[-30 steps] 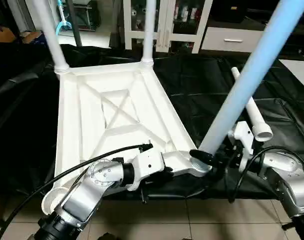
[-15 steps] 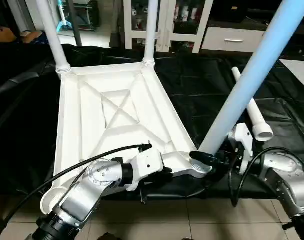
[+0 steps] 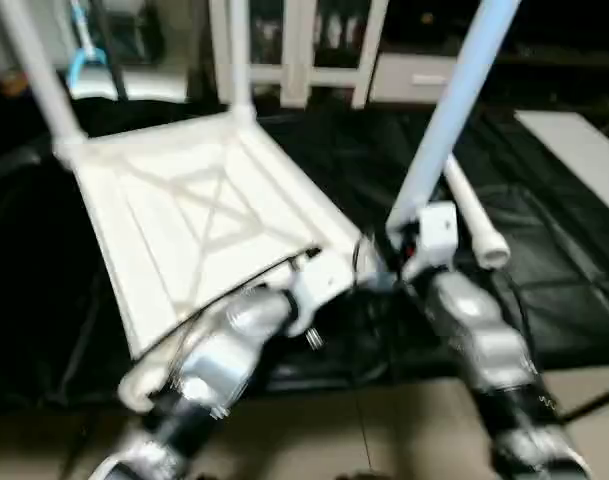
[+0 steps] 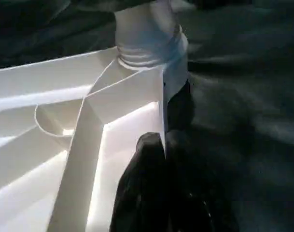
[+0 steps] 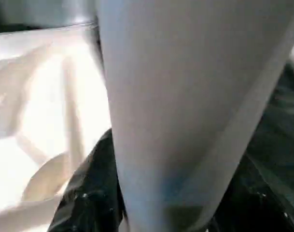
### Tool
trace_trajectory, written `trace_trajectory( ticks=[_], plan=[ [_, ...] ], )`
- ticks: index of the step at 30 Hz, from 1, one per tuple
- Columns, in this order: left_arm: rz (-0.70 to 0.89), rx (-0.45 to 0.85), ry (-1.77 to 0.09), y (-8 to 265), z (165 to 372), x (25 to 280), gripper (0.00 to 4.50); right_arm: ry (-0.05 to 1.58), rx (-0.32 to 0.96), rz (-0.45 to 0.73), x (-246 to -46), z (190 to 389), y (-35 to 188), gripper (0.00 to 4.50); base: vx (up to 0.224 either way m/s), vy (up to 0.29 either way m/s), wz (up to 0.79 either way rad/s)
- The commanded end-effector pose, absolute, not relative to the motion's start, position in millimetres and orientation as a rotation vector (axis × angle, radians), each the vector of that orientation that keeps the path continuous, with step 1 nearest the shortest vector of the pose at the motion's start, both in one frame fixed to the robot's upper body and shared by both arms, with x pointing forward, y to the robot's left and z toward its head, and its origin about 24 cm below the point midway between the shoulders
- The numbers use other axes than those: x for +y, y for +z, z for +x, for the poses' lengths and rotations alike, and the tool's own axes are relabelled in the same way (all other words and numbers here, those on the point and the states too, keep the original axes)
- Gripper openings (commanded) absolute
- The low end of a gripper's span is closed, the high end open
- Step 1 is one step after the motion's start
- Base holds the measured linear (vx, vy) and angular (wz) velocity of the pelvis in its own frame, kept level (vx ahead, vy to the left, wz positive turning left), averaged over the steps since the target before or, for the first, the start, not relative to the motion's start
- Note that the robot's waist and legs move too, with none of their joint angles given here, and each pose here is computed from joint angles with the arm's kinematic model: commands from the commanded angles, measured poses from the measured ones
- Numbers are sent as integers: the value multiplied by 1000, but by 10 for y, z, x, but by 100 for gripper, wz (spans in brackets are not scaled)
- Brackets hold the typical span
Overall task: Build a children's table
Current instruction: Rotate leg to tighten
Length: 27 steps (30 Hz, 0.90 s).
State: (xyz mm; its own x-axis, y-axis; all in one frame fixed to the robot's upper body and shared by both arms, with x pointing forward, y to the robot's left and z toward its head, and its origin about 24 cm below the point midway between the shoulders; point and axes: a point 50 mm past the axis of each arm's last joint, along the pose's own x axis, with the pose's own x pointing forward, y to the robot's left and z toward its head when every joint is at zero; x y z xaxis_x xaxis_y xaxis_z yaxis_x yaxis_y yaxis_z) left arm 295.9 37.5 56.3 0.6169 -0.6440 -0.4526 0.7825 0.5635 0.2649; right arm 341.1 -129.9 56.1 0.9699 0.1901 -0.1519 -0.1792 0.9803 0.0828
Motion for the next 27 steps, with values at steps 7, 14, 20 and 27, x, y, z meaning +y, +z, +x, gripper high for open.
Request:
trace_trajectory(
  ticks=[7,14,20,27],
  plan=[
    [474,236,-858,712,2964,279,0,80,184,11,-1300,3475,470,186,0,0,0],
    [514,216,-846,683,2984,441,0,351,33,57,-1141,3377,644,259,0,0,0],
    [532,206,-850,665,2994,559,0,461,-10,31,-1221,3184,711,311,0,0,0],
    [537,224,-827,641,3060,641,0,410,2,-4,-1434,2901,681,377,0,0,0]
  ],
)
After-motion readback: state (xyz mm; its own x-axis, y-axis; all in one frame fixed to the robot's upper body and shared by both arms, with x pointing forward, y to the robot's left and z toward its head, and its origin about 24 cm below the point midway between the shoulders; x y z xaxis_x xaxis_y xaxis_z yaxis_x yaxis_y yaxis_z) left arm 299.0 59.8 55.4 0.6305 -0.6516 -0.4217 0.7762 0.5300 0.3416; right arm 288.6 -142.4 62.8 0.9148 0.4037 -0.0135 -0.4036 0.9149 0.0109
